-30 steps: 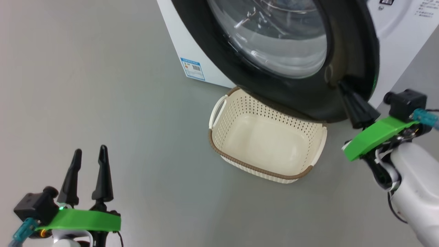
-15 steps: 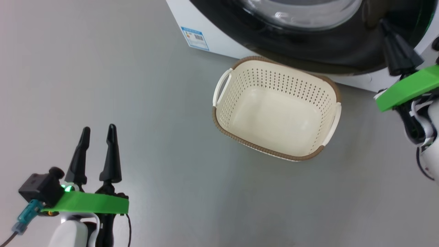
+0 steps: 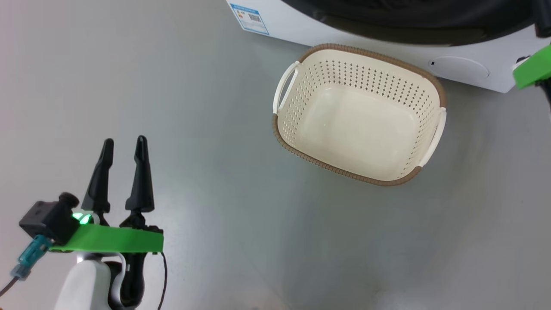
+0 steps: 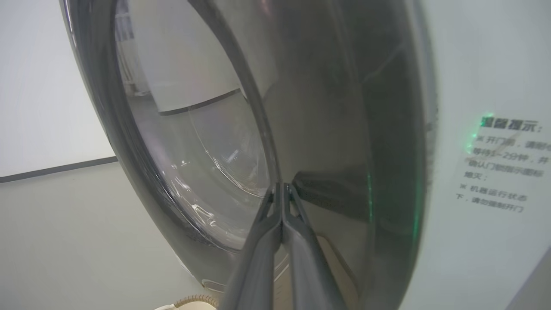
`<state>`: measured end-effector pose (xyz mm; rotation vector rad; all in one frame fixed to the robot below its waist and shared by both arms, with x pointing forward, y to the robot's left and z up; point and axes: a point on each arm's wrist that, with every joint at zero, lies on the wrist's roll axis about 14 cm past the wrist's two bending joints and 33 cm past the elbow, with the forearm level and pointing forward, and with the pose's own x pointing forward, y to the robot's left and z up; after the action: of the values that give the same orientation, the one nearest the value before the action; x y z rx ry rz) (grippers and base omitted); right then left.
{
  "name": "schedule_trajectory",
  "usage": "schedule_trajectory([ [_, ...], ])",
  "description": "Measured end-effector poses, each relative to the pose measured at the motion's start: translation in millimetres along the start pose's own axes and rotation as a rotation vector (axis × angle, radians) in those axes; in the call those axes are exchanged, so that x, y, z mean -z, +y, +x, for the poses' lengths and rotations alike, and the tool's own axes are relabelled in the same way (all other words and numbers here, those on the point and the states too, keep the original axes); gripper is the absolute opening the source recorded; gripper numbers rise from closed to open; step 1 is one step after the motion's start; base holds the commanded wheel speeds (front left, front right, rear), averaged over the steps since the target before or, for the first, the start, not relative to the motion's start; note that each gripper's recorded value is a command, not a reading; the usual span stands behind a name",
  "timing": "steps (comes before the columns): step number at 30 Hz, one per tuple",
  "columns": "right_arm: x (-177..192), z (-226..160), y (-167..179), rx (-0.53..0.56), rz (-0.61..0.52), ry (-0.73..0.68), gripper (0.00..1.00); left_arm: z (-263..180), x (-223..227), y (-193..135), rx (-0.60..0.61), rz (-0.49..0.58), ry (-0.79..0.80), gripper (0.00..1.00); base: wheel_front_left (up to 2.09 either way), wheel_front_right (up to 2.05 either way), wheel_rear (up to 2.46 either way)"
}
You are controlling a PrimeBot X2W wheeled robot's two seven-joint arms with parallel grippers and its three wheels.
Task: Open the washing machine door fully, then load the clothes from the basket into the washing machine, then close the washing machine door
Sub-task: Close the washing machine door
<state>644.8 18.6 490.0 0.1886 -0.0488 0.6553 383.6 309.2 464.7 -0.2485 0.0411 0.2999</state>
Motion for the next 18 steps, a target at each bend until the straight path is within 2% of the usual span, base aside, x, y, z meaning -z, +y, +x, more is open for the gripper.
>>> schedule_trajectory([
  [6,-11,13,-19,0.023,-0.034,-0.029,0.00,4,6,0,-0.002,0.002,0.017,1.00,0.00,0.00,0.00],
  [18,-14,22,-16,0.011,-0.055,-0.032,0.00,8,5,-4,0.005,-0.002,0.011,1.00,0.00,0.00,0.00],
])
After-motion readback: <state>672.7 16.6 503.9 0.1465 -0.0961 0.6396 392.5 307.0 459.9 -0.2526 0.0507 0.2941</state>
